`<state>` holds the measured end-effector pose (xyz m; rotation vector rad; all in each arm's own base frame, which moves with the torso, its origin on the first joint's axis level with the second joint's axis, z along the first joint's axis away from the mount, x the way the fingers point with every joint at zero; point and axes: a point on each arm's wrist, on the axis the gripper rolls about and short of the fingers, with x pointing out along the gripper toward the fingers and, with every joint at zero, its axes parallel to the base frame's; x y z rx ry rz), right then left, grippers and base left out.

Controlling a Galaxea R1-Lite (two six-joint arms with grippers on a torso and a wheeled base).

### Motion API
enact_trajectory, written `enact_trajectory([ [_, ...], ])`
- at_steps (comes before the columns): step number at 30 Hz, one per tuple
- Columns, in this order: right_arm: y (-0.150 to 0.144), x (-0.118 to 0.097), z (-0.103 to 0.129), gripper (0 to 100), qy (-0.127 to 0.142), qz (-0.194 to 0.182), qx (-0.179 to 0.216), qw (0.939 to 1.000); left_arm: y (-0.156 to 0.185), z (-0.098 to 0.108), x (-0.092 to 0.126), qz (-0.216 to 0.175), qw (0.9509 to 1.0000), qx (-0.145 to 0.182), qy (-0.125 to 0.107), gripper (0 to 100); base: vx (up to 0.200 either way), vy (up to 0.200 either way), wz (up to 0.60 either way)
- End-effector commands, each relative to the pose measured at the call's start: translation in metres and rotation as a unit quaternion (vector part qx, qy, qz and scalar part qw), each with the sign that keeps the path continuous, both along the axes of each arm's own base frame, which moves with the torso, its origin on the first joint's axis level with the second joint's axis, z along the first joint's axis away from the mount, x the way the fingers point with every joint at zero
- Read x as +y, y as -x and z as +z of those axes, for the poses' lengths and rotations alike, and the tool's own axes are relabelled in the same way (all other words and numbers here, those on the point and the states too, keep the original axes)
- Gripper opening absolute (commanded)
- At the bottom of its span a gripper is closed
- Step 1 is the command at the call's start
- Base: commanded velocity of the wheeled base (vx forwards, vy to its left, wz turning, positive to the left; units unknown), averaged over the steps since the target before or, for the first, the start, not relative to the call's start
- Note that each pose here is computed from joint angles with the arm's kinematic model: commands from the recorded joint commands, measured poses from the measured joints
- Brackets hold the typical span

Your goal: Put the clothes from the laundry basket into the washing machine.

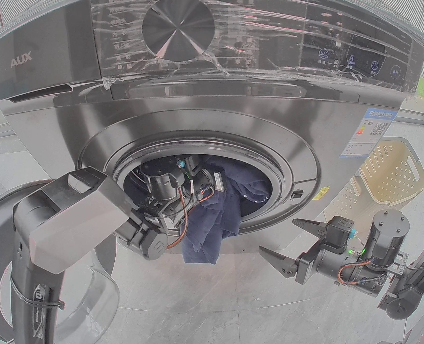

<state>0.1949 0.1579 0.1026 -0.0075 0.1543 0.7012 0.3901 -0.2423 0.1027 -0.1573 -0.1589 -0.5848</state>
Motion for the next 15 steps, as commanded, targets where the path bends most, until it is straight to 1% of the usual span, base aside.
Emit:
enact_trajectory([
  [1,-0.001,0.002,-0.003,100,0.004,0.003,0.005,1.0000,-0.040,-0.017,0.010,0.043,0.9988,0.023,-0.005,0,0.000,0.000,0.00],
  [3,-0.001,0.002,-0.003,100,0.003,0.003,0.004,1.0000,-0.049,-0.010,0.016,0.059,0.9980,0.022,-0.002,0,0.000,0.000,0.00],
  [7,-0.001,0.003,-0.003,100,0.003,0.004,0.004,1.0000,-0.063,0.000,0.021,0.074,0.9971,0.018,0.005,0,0.000,0.000,0.00],
  [10,-0.002,0.003,-0.004,100,0.004,0.003,0.005,1.0000,-0.068,0.007,0.019,0.084,0.9960,0.026,0.012,0,0.000,0.000,0.00],
  [11,-0.002,0.003,-0.004,100,0.004,0.004,0.005,1.0000,-0.068,0.008,0.018,0.085,0.9959,0.027,0.014,0,0.000,0.000,0.00],
  [12,-0.002,0.003,-0.004,100,0.005,0.004,0.006,1.0000,-0.071,0.014,0.015,0.086,0.9957,0.028,0.020,0,0.000,0.000,0.00],
  [15,-0.001,0.003,-0.005,100,0.005,0.004,0.007,1.0000,-0.076,0.018,0.010,0.091,0.9951,0.025,0.028,0,0.000,0.000,0.00],
])
